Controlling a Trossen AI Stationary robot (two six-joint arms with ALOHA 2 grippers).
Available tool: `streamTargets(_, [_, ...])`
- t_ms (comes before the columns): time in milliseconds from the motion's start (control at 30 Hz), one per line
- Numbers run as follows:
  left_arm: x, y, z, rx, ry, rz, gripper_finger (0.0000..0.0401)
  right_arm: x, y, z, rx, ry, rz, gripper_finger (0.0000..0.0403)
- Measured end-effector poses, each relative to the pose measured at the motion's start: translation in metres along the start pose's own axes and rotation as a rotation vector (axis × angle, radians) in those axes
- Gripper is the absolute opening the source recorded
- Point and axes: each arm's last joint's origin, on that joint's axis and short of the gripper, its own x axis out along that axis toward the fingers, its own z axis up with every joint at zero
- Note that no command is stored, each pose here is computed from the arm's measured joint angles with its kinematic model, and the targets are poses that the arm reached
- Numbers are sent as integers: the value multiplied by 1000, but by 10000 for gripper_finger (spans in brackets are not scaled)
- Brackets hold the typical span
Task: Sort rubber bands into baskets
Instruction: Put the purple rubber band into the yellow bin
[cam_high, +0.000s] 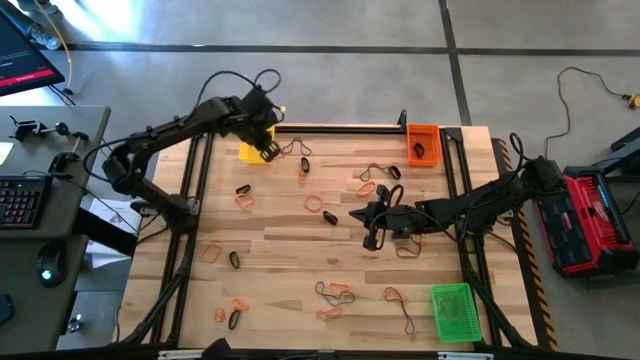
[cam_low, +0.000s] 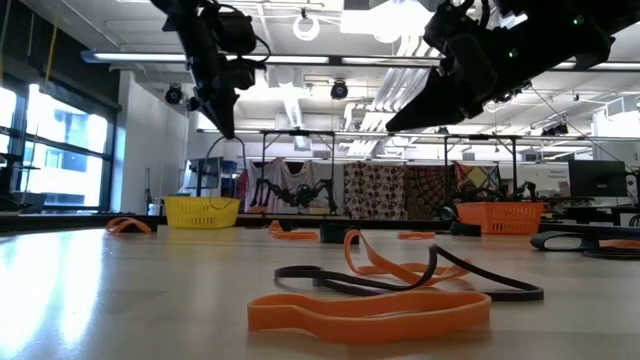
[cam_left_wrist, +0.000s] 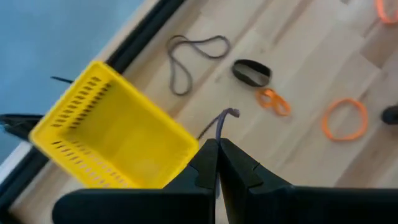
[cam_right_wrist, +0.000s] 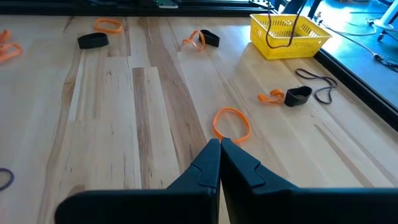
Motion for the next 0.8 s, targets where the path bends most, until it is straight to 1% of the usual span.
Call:
streamTargets(200, [0,-21,-1,50,2,-68,0,0,0,0,-2,4,0,0])
streamTargets(333, [0,-24,-2,56,3,-82,0,0,0,0,-2,4,3,0])
streamTargets(467, [-2,-19,0,42,2,-73,0,0,0,-1,-4,8,3,0])
streamTargets(600, [-12,-11,8,28,-43,-60,0,0,0,-1,-5,10,2,0])
streamTargets(733, [-25,6,17,-19,-89,6,0,0,0,-1,12,14,2,0])
streamTargets(800, [-29,16,18,-40,-81,42,0,0,0,-2,16,19,2,0])
